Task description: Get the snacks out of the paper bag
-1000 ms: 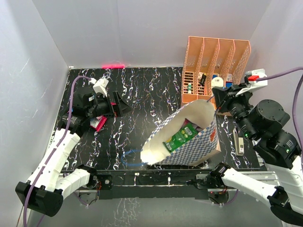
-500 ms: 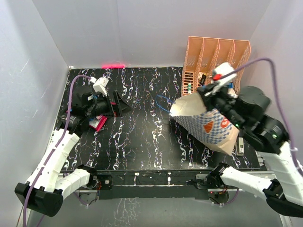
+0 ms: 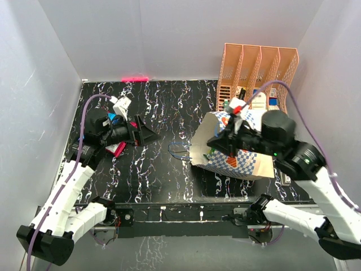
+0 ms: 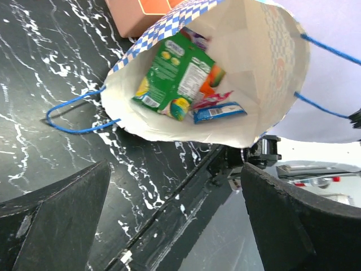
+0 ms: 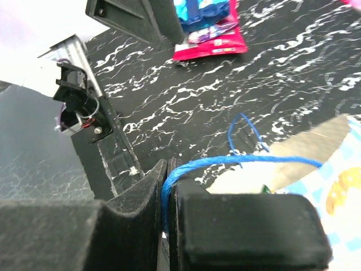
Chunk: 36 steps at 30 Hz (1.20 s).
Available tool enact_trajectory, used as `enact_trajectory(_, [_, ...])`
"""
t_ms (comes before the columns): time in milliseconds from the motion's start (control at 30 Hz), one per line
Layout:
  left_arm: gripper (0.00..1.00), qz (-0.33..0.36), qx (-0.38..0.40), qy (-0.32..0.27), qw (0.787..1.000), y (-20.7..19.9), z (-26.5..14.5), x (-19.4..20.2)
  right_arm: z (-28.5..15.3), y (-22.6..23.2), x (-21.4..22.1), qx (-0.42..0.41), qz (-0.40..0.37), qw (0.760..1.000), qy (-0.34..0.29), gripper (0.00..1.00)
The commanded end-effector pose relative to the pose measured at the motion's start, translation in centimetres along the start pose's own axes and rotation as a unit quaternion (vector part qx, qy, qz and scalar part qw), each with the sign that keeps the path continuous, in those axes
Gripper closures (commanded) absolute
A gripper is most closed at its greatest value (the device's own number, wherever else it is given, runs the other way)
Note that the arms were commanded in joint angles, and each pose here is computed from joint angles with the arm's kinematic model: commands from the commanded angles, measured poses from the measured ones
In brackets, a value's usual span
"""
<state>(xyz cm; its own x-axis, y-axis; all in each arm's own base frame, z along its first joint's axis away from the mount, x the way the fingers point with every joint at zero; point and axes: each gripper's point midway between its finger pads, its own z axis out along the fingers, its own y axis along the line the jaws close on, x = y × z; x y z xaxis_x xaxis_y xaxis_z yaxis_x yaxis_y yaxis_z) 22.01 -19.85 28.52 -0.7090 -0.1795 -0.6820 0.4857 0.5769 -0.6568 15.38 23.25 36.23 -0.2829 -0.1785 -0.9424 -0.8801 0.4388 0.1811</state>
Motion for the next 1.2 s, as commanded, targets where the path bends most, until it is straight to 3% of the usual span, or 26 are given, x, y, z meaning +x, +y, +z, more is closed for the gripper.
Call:
enact_trajectory(0, [0.02, -0.023, 0.057, 0.005, 0.998, -1.6, 0.3, 0.6, -5.2, -0.1, -2.1, 0.071, -0.015, 0.994, -0.08, 0.93])
enact_trajectory(200, [0.02, -0.065, 0.058, 0.014, 0.996, -0.4, 2.3, 2.7, -10.2, -3.8, -2.8, 0.223, 0.014, 0.965, -0.14, 0.93])
enact_trajectory(500, [0.02, -0.049, 0.026, 0.097, 0.994, -0.9, 6.6, 8.8, -11.2, -5.2, -3.4, 0.27, 0.004, 0.953, -0.137, 0.92])
enact_trajectory(600, [0.02, -0.042, 0.043, 0.107, 0.992, -2.4, 7.8, 10.7, -12.2, -7.4, -3.7, 0.339, 0.022, 0.931, -0.133, 0.93])
enact_trajectory(700, [0.02, -0.029, 0.032, 0.123, 0.991, -2.7, 9.0, 13.6, -14.3, -8.4, -5.5, 0.384, 0.032, 0.904, -0.186, 0.93])
enact_trajectory(833, [0.11, 0.022, 0.018, 0.122, 0.992, -3.7, 9.8, 16.3, -15.6, -8.8, -7.1, 0.405, 0.036, 0.885, -0.229, 0.92])
enact_trajectory(1033, [0.39, 0.096, 0.036, 0.088, 0.991, -8.5, 10.6, 18.1, -15.0, -8.7, -7.5, 0.395, 0.031, 0.891, -0.219, 0.92])
enact_trajectory(1167, [0.51, 0.15, -0.015, 0.068, 0.986, -8.8, 13.2, 19.4, -14.4, -8.2, -7.6, 0.377, 0.029, 0.898, -0.224, 0.92])
